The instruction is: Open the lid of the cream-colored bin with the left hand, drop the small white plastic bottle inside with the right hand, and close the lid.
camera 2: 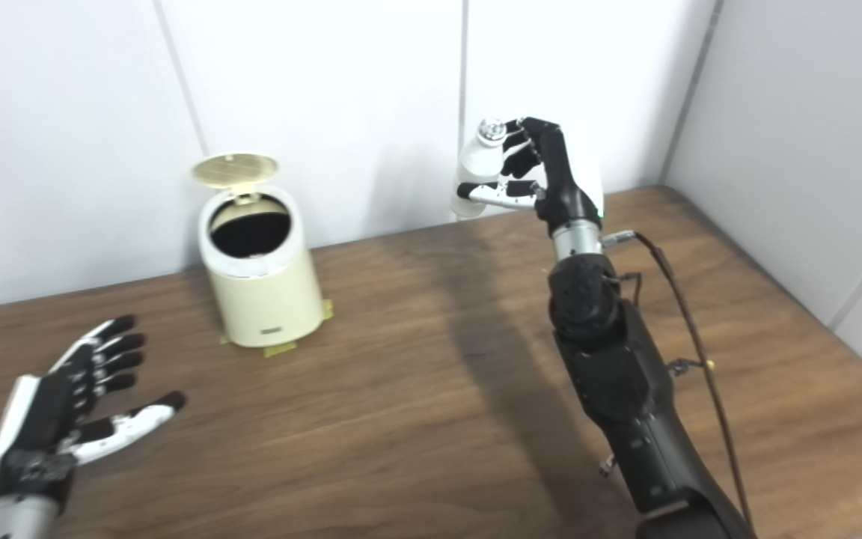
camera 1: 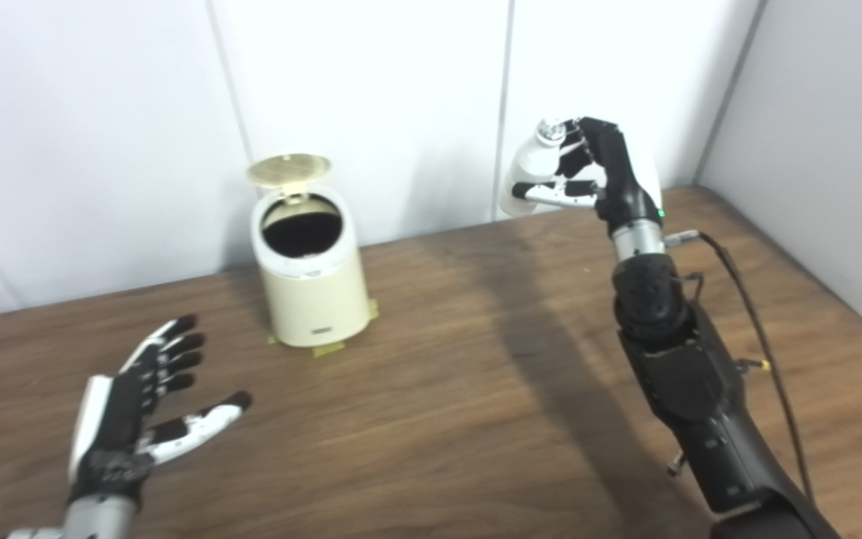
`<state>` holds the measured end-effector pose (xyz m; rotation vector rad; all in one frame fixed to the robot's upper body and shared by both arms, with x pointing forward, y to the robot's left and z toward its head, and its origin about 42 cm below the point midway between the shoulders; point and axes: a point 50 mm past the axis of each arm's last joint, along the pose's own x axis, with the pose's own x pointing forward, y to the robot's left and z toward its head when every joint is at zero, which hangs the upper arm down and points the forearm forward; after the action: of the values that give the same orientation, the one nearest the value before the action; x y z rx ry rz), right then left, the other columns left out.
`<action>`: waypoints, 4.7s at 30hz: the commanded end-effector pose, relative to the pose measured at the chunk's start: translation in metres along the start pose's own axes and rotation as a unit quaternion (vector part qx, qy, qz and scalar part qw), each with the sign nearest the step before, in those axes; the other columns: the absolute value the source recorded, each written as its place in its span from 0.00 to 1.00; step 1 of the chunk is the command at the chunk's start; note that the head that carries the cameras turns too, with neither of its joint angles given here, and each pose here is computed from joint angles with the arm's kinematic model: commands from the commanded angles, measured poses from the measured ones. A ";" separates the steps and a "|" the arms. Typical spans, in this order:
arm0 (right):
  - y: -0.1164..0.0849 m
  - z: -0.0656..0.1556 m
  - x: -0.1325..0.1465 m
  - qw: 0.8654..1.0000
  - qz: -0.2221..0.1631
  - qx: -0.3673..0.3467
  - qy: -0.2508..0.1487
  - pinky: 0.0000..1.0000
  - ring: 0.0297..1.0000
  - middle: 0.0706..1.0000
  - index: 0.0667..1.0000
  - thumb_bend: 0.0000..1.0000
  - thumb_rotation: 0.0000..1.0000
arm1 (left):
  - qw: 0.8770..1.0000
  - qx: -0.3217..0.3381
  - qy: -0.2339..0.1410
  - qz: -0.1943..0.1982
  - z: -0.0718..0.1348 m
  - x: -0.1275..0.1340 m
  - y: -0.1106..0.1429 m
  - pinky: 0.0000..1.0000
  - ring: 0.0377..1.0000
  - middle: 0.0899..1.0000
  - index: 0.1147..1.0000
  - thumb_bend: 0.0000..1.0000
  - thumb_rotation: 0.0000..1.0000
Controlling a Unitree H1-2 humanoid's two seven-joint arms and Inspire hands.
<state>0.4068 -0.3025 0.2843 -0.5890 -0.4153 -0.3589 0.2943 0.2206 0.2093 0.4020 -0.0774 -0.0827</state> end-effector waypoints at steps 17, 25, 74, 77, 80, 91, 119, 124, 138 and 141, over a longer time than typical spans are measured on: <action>0.059 0.114 -0.003 0.977 0.109 0.080 -0.168 0.38 0.41 0.47 0.45 0.52 0.00 | 0.999 0.002 -0.037 0.025 0.016 0.005 -0.021 0.77 0.80 0.81 0.87 0.74 0.12; 0.099 0.121 -0.004 0.966 0.134 0.118 -0.186 0.33 0.40 0.47 0.46 0.51 0.00 | 0.999 0.003 -0.033 0.030 0.020 0.006 -0.023 0.78 0.80 0.81 0.88 0.74 0.15; 0.175 0.113 0.024 0.971 0.104 0.088 -0.196 0.36 0.41 0.46 0.44 0.50 0.00 | 0.998 -0.013 -0.049 0.025 0.032 0.007 -0.040 0.77 0.80 0.80 0.86 0.74 0.13; 0.177 0.112 0.024 0.970 0.104 0.077 -0.207 0.36 0.41 0.46 0.43 0.50 0.00 | 0.998 -0.012 -0.052 0.024 0.032 0.008 -0.039 0.77 0.80 0.80 0.86 0.74 0.12; 0.179 0.110 0.023 0.970 0.104 0.071 -0.210 0.36 0.41 0.46 0.43 0.50 0.00 | 0.998 -0.013 -0.053 0.024 0.031 0.008 -0.039 0.77 0.79 0.80 0.86 0.74 0.13; 0.184 0.110 0.021 0.966 0.091 0.041 -0.240 0.35 0.40 0.46 0.45 0.50 0.00 | 0.998 -0.012 -0.050 0.024 0.030 0.007 -0.037 0.77 0.79 0.79 0.85 0.74 0.13; 0.179 0.096 0.020 0.964 0.086 0.002 -0.251 0.35 0.40 0.45 0.48 0.50 0.00 | 0.998 -0.012 -0.048 0.025 0.030 0.006 -0.030 0.78 0.79 0.77 0.85 0.74 0.12; 0.179 0.096 0.020 0.967 0.113 -0.034 -0.226 0.38 0.42 0.47 0.47 0.50 0.00 | 0.999 -0.010 -0.046 0.027 0.029 0.007 -0.029 0.79 0.79 0.76 0.85 0.74 0.12; 0.182 0.089 0.018 0.952 0.156 -0.140 -0.225 0.67 0.73 0.67 0.46 0.52 0.09 | 0.999 -0.008 -0.047 0.026 0.030 0.006 -0.028 0.78 0.78 0.75 0.85 0.72 0.13; 0.183 0.089 0.017 0.942 0.169 -0.173 -0.230 0.87 0.93 0.85 0.66 0.72 0.04 | 0.999 -0.007 -0.046 0.026 0.030 0.006 -0.027 0.78 0.78 0.74 0.85 0.72 0.14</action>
<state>0.4720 -0.1143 0.2532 -1.0409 -0.6489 0.0572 0.2914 0.1864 0.2068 0.3788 -0.0920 -0.0594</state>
